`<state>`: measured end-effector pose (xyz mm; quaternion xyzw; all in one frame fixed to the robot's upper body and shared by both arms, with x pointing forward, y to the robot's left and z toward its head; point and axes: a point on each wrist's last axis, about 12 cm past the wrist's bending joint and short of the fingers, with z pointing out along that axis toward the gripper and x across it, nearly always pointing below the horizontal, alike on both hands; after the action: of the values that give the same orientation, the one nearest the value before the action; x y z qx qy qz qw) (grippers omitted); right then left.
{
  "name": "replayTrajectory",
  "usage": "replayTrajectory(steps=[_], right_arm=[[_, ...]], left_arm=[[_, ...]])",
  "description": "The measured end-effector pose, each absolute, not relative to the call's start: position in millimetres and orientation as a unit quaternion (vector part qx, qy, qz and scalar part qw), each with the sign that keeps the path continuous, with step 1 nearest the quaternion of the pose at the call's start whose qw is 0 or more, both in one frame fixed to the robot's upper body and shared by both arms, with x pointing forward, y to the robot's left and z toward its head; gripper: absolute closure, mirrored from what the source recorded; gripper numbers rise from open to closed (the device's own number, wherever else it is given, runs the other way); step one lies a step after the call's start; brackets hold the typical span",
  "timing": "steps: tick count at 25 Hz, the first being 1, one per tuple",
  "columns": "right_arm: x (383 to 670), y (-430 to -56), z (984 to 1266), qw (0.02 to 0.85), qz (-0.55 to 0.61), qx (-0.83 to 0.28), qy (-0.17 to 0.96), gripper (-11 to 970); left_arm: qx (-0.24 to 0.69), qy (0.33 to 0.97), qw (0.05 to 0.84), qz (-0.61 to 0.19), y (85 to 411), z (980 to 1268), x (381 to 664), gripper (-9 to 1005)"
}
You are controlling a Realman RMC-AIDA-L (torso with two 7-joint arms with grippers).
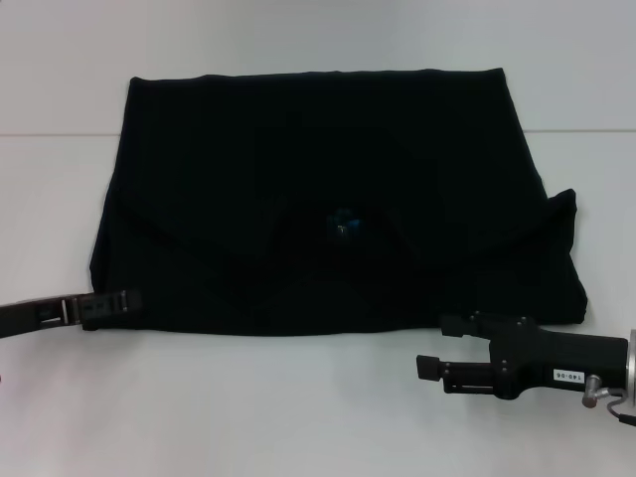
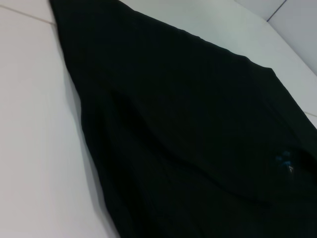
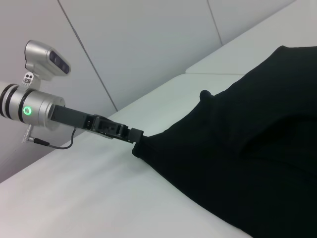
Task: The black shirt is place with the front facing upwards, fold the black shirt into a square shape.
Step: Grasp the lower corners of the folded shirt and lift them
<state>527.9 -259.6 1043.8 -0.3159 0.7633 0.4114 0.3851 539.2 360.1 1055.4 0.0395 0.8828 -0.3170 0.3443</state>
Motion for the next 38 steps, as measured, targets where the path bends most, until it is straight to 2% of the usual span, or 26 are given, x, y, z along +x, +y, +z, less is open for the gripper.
replayTrajectory(steps=[25,28,33,38], right_arm=[[528.5,-256.3,1044.6,0.385,0.416,-0.317,0.761,45],[529.0,-256.2,1045.0,0.384,0.417,-0.315,0.761,45],[529.3,-256.9,1045.5,0.384,0.417,-0.313,0.762,46],[530.3,-257.5,1046.6,0.388,0.418,-0.310,0.761,46]], left_arm=[[0.079,0.893,0.336,-0.290,353.0,1052.8,542.6,92],[0.091,0.896,0.331,-0.282,351.4,1052.1,543.6,185],[0.100,0.900,0.329,-0.268,351.4,1051.5,545.5,411],[0.101,0.900,0.330,-0.265,351.7,1052.0,545.9,584]])
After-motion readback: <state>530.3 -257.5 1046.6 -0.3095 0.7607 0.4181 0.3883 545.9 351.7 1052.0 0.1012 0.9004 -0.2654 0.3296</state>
